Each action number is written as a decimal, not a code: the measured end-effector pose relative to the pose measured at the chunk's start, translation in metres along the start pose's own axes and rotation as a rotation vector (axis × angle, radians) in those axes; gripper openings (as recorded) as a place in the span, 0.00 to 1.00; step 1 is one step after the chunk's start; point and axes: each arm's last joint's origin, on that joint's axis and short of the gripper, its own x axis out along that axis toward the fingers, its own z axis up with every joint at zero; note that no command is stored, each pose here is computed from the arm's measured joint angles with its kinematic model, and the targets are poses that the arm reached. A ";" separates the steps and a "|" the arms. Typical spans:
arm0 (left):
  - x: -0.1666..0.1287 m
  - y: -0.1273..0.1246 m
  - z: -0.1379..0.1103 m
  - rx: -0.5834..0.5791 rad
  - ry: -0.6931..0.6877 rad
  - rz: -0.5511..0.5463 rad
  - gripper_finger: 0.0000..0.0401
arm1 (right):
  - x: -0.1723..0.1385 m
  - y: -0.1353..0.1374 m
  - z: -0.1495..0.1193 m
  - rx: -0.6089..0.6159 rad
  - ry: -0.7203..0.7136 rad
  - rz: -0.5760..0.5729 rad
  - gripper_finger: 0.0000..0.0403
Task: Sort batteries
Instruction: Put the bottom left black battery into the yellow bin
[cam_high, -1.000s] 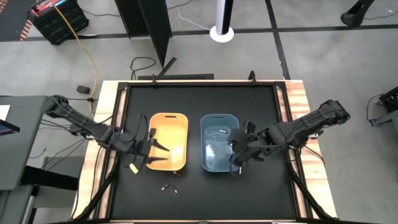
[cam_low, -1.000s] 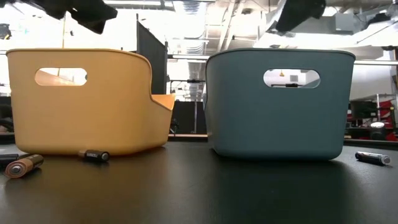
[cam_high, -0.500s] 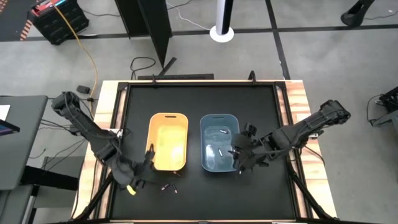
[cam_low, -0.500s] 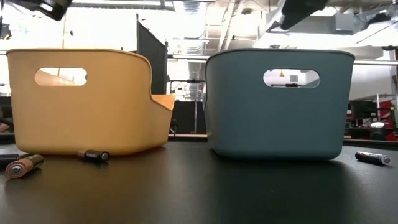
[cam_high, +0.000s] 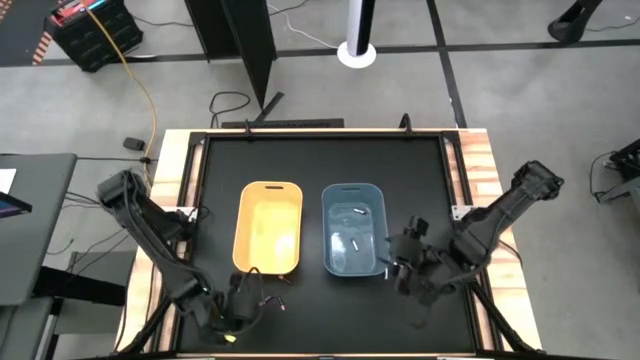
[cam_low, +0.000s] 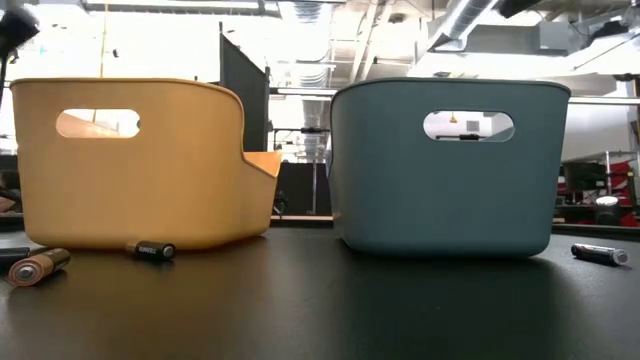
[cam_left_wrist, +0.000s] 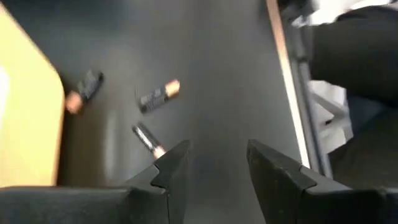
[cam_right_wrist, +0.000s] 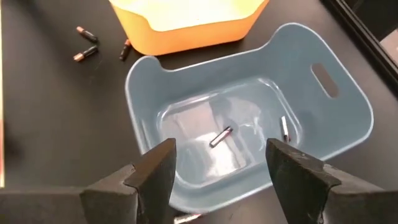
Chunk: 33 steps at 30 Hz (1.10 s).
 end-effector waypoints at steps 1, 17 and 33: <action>0.006 -0.001 -0.002 -0.027 0.015 0.011 0.37 | -0.003 0.001 -0.003 0.000 -0.006 -0.006 0.66; 0.057 0.014 -0.016 -0.251 0.069 0.255 0.37 | -0.019 0.014 -0.031 0.030 -0.080 -0.008 0.66; 0.067 0.021 -0.018 -0.286 0.146 0.245 0.37 | -0.019 0.014 -0.030 0.028 -0.086 -0.004 0.66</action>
